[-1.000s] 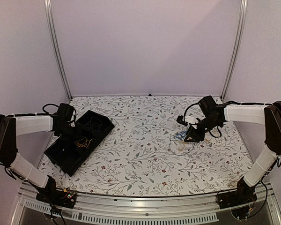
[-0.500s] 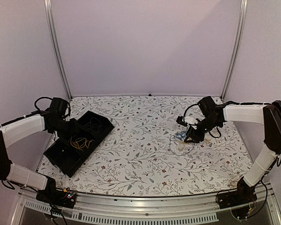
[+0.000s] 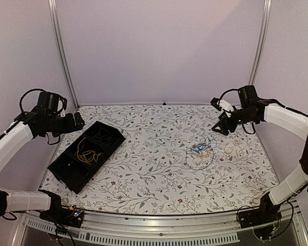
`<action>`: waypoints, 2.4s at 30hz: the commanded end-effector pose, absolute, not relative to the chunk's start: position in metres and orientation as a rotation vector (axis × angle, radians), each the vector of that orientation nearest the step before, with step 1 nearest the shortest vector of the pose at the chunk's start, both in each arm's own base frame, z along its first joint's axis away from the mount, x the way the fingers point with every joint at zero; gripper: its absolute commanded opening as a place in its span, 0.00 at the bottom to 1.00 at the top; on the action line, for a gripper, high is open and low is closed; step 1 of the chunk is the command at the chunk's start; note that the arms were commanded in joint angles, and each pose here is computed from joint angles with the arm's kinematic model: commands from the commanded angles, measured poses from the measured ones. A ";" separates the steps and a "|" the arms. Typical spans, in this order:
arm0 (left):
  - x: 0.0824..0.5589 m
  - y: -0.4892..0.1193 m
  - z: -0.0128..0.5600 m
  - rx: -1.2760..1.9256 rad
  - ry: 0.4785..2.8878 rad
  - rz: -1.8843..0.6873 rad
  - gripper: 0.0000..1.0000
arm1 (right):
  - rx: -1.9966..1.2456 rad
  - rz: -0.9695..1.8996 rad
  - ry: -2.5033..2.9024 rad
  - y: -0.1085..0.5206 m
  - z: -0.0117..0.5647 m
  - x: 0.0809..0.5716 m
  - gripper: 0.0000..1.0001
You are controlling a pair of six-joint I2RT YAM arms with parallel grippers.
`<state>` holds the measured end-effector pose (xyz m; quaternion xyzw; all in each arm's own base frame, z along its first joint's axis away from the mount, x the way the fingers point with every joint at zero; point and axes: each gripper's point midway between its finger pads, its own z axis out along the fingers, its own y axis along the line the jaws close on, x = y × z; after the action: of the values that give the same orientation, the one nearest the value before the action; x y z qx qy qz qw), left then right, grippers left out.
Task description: Untangle the cables
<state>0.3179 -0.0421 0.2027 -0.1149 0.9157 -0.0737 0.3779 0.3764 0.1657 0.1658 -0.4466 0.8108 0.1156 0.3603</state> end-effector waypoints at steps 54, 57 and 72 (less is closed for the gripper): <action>0.345 -0.294 0.249 0.562 1.760 -0.845 0.72 | -1.195 0.206 2.180 0.133 0.147 0.344 0.00; 0.315 -0.323 0.257 0.653 1.669 -0.839 0.74 | -1.220 0.349 2.067 0.152 0.191 0.324 0.00; 0.235 -0.521 0.258 0.934 1.259 -0.796 0.82 | -1.413 0.824 1.792 0.228 0.286 0.256 0.00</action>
<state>0.2350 -0.4806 0.2379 0.3984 0.5972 -0.3732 0.5877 0.2791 0.2117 0.2648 -0.5358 0.7162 0.2553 0.3672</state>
